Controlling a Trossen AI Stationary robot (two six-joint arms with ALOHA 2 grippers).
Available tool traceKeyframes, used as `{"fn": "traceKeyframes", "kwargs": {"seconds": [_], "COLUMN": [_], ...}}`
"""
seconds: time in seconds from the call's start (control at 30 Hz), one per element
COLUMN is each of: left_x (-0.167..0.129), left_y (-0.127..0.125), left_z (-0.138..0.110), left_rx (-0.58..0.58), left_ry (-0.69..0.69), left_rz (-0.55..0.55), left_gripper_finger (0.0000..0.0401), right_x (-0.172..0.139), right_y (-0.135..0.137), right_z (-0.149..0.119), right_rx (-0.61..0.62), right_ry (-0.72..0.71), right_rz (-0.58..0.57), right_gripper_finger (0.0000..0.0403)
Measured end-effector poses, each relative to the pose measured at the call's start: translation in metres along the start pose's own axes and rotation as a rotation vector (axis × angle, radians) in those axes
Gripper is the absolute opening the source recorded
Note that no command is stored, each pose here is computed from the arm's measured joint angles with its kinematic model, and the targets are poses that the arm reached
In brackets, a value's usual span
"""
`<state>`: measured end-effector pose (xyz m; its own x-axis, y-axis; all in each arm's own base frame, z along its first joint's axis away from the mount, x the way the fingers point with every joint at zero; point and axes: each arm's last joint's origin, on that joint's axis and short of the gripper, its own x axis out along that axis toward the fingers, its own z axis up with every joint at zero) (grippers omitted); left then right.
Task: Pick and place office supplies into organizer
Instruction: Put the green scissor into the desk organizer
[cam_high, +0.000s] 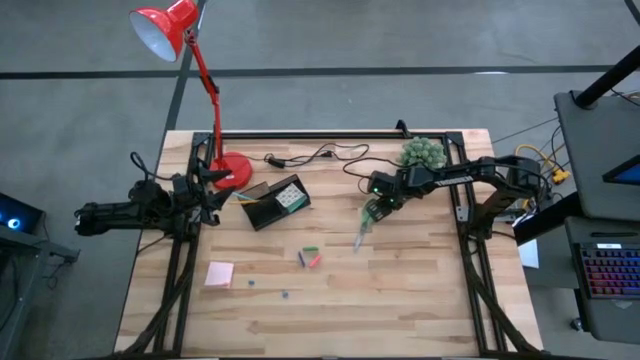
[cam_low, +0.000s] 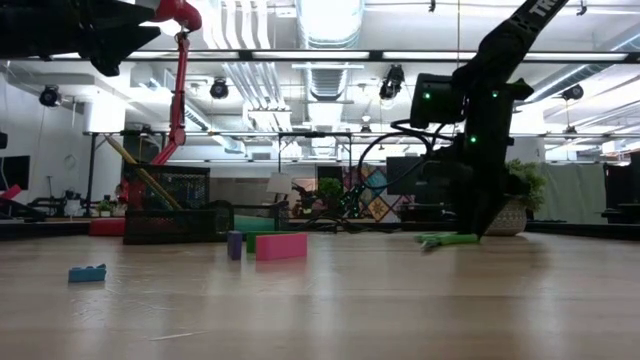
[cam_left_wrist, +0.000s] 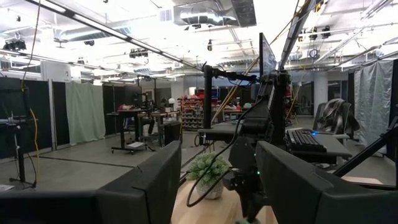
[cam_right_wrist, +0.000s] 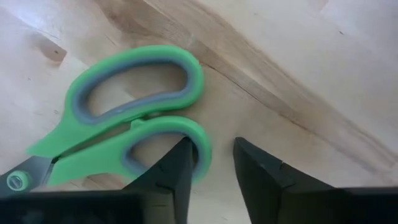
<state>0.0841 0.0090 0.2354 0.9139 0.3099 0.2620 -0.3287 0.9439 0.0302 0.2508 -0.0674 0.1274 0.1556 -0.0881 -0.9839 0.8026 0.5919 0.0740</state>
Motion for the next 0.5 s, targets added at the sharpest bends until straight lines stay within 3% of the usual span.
{"fn": "traceKeyframes", "kwargs": {"seconds": [0.27,0.5], "left_x": [0.0,0.0], "left_y": [0.0,0.0], "left_z": [-0.0001,-0.0001], "left_rx": [0.001,0.001], "left_ry": [0.001,0.001], "left_rz": [0.0,0.0], "left_gripper_finger": [0.0196,0.0196], "right_x": [0.0003,0.0003], "right_y": [-0.0003,-0.0004], "right_z": [-0.0012,-0.0016], "right_rx": [-0.039,-0.054], "right_ry": [0.023,0.03], "right_rz": [0.006,0.008], "right_gripper_finger": [0.0025,0.0016]}}
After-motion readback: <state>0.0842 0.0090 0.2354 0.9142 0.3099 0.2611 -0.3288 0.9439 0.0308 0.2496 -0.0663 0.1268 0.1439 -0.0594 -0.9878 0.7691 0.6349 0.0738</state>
